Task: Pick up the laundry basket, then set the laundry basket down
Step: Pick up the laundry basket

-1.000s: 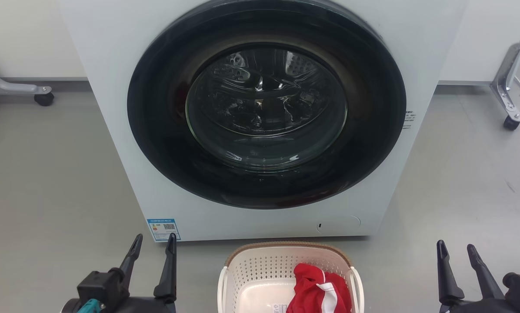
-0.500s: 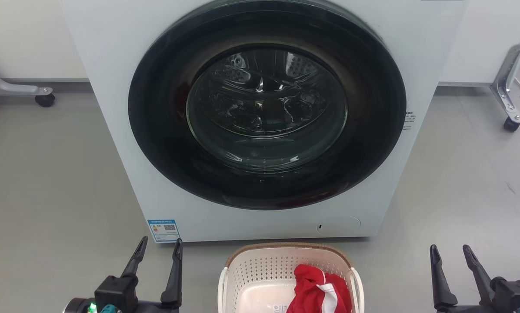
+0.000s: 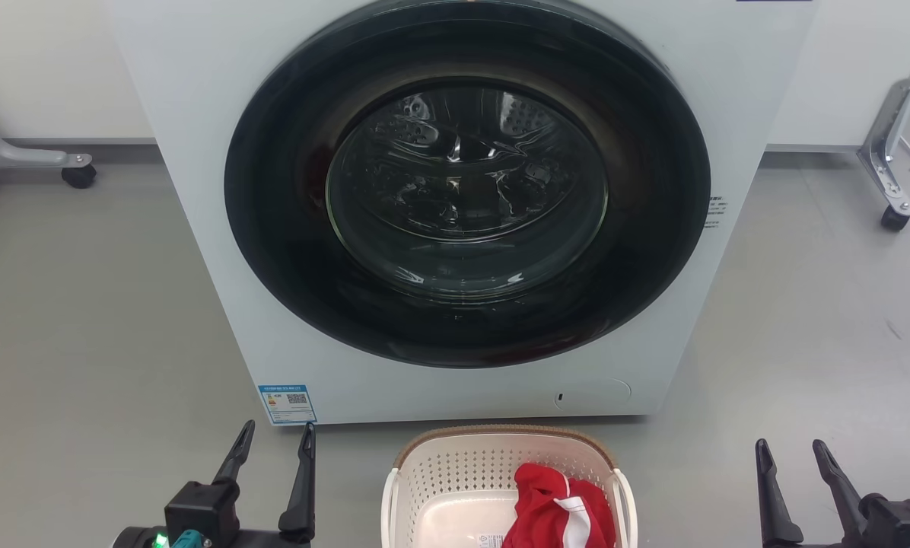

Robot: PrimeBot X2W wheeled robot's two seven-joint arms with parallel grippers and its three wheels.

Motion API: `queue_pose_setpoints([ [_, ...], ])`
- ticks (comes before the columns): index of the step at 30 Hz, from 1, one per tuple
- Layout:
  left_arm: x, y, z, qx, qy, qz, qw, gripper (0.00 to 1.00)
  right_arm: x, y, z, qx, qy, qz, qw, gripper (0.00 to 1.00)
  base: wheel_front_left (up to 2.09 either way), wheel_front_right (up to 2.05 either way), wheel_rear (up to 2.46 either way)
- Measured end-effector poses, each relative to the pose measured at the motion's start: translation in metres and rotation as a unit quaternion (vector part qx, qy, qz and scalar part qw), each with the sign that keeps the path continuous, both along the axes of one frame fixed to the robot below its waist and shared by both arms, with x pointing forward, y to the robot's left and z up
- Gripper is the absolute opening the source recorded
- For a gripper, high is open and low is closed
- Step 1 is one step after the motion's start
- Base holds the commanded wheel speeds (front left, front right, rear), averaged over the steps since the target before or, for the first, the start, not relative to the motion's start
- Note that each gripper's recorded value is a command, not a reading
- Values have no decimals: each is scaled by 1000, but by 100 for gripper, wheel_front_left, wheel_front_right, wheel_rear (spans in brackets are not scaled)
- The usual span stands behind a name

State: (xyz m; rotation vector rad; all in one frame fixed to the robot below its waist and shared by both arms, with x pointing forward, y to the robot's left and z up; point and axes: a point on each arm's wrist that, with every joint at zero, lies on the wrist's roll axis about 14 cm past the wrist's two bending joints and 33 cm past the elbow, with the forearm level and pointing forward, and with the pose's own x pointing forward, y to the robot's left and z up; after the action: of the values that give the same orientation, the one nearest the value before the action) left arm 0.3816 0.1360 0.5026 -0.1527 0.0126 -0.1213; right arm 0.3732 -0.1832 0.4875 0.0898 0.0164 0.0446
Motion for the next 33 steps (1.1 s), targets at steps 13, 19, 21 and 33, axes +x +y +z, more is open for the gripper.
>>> queue_pose_setpoints([
  [13,0,2,-5,0,12,3,1000,100,1,1,-2,0,3,1,1000,100,0,0,0],
  [19,1,0,-6,-3,15,3,1000,100,2,1,-4,1,6,1,1000,100,0,0,0],
  [21,2,0,-8,-4,17,3,1000,100,3,1,-7,1,10,1,1000,100,0,0,0],
  [33,15,-5,-29,-15,51,-1,999,100,22,5,-22,6,30,7,1000,100,0,0,0],
])
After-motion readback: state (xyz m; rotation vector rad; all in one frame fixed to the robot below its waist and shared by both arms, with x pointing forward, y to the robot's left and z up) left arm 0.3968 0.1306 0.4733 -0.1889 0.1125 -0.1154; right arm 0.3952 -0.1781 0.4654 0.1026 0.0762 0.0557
